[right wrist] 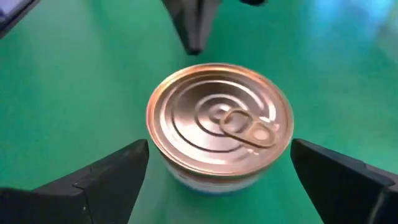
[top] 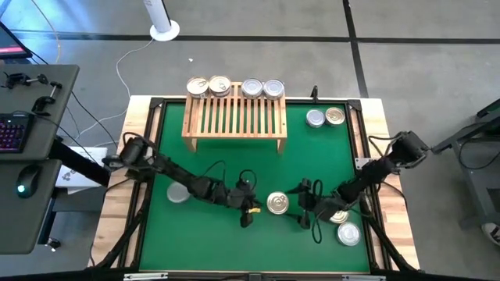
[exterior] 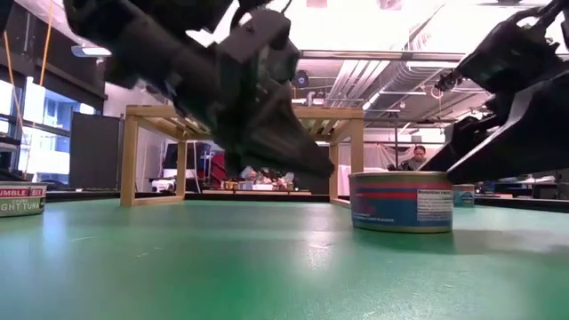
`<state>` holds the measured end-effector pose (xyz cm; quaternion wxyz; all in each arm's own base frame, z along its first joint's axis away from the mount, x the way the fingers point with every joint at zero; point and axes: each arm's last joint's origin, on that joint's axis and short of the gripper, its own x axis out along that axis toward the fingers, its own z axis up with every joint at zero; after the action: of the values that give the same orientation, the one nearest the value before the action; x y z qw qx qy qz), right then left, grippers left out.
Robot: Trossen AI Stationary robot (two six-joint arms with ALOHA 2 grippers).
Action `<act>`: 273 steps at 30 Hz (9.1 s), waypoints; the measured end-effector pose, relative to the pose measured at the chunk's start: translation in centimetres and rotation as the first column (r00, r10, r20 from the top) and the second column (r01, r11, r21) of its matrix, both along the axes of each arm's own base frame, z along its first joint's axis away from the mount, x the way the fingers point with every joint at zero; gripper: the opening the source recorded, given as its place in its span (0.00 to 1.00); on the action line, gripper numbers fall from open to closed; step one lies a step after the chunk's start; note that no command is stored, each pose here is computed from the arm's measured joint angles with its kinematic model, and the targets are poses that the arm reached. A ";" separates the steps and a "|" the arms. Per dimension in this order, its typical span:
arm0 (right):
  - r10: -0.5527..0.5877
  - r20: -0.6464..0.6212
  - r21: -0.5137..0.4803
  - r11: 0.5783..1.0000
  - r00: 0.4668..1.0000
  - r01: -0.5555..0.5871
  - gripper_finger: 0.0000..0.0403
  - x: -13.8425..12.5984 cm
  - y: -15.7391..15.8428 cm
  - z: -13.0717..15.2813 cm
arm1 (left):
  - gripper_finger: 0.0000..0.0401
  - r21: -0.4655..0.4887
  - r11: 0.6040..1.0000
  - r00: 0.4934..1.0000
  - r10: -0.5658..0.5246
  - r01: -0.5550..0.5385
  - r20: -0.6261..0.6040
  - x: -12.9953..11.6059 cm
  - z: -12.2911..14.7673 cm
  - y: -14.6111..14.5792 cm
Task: Stack canned seafood by type on shelf
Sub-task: Stack the blue pink tuna can on top of the right blue pink tuna can on the shelf
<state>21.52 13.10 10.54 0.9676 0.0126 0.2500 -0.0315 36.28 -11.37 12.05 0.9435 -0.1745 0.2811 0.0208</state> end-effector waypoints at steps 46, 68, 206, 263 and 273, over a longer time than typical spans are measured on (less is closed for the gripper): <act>0.110 0.172 0.042 0.992 0.979 -0.119 0.76 6.4 2.1 5.9 | 0.00 0.196 0.936 0.929 0.327 -0.293 -0.171 -12.3 4.2 -3.3; 0.371 -0.196 0.097 0.929 0.908 -0.358 0.76 10.7 3.0 11.4 | 0.00 0.180 0.976 0.983 0.098 -0.125 0.153 -9.9 4.4 -4.2; 0.225 -0.022 0.034 0.974 0.974 -0.224 0.97 2.9 -2.1 -0.5 | 0.00 0.100 0.994 0.992 0.059 -0.048 -0.108 1.4 -0.9 1.0; 0.243 0.036 -0.034 0.970 0.969 -0.242 0.95 12.5 1.1 -0.4 | 0.00 0.183 0.978 0.987 0.117 -0.096 -0.107 -2.7 1.2 -3.2; 0.233 0.027 -0.025 0.972 0.972 -0.233 0.95 12.7 1.2 -0.4 | 0.00 0.173 0.985 0.984 0.056 -0.026 -0.169 -5.1 6.8 -3.5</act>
<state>34.19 14.27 10.13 0.9684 -0.0267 0.2349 0.0798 31.23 -14.87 18.84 0.9263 -0.0964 0.3555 0.0792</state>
